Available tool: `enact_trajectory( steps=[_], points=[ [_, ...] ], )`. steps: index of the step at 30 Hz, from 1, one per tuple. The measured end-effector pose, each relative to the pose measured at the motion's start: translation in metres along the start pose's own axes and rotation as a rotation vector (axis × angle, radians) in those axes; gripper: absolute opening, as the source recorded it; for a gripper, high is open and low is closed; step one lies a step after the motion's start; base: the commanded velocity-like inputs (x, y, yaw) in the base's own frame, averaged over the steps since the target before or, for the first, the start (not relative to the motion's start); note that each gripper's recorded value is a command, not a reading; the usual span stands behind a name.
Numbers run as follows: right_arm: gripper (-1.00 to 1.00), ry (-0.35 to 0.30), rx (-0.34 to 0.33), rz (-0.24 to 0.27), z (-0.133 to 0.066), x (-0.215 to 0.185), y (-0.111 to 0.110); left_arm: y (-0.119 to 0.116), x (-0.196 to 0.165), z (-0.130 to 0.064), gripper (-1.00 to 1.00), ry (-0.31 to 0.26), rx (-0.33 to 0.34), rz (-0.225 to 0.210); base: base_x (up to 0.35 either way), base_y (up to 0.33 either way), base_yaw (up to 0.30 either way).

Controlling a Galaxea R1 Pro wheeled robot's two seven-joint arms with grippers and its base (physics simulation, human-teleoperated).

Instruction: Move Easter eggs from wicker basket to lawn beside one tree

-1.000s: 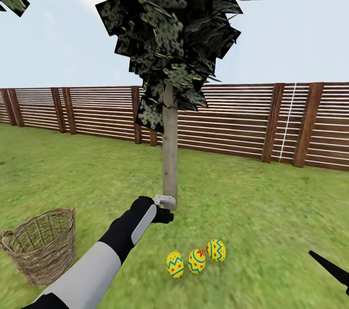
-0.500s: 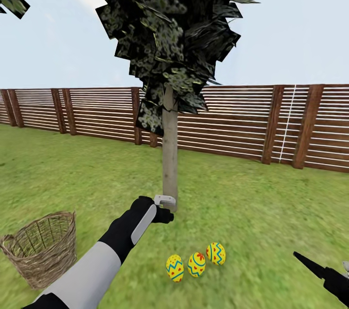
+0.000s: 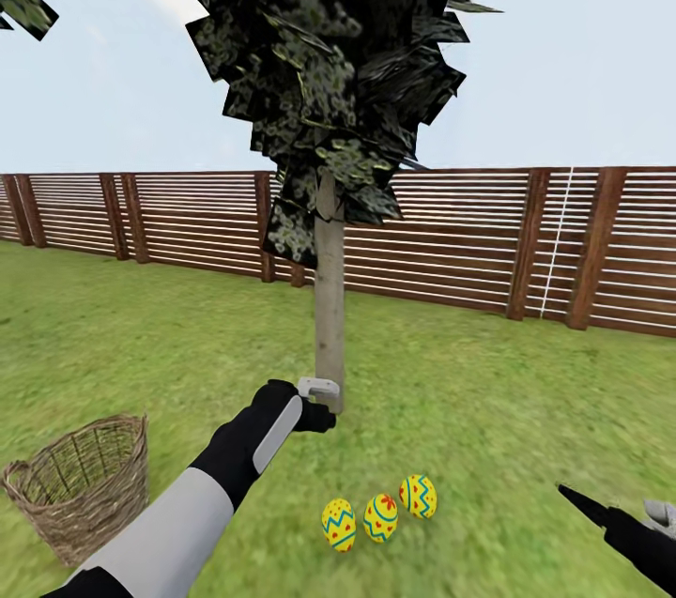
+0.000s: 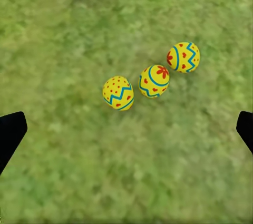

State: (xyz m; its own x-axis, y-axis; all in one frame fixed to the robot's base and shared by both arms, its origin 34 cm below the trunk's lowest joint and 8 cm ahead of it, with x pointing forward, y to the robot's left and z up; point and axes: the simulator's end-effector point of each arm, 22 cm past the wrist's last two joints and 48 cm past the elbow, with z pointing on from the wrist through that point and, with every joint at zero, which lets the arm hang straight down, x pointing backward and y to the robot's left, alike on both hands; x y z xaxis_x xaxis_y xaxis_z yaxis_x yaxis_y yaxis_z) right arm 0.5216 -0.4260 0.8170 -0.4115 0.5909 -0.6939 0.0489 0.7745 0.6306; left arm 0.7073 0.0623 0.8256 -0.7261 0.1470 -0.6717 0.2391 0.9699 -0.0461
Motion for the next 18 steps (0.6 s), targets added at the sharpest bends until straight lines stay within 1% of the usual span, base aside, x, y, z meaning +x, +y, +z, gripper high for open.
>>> enact_trajectory(
  steps=[2,5,7,8,13,14,16,18],
  points=[
    [1.00,0.006,0.042,0.008,0.000,0.000,-0.009,0.000,-0.003,-0.002,1.00,0.000,0.000,0.000,0.000,0.000,0.000],
    [1.00,0.015,0.139,0.011,-0.003,-0.003,-0.031,0.000,-0.007,-0.006,1.00,-0.001,0.001,-0.001,0.000,0.000,0.000],
    [1.00,0.017,0.173,0.010,-0.006,-0.005,-0.037,0.000,-0.008,-0.007,1.00,0.002,0.000,-0.002,0.000,0.000,0.000],
    [1.00,0.019,0.203,0.010,-0.007,-0.006,-0.043,0.001,-0.005,-0.006,1.00,0.013,-0.002,-0.004,0.000,0.000,0.000],
    [1.00,0.029,0.275,0.010,-0.013,-0.009,-0.054,0.003,-0.001,-0.007,1.00,0.044,-0.004,-0.009,0.000,0.000,0.000],
    [1.00,0.038,0.301,0.005,-0.014,-0.008,-0.059,0.005,-0.001,-0.007,1.00,0.048,-0.006,-0.011,0.000,0.000,0.000],
    [1.00,0.051,0.328,-0.004,-0.017,-0.007,-0.064,0.006,-0.002,-0.009,1.00,0.049,-0.007,-0.014,0.000,0.000,0.000],
    [1.00,0.075,0.372,-0.026,-0.020,-0.003,-0.071,0.006,-0.004,-0.010,1.00,0.047,-0.007,-0.017,0.000,0.000,0.000]
  ],
)
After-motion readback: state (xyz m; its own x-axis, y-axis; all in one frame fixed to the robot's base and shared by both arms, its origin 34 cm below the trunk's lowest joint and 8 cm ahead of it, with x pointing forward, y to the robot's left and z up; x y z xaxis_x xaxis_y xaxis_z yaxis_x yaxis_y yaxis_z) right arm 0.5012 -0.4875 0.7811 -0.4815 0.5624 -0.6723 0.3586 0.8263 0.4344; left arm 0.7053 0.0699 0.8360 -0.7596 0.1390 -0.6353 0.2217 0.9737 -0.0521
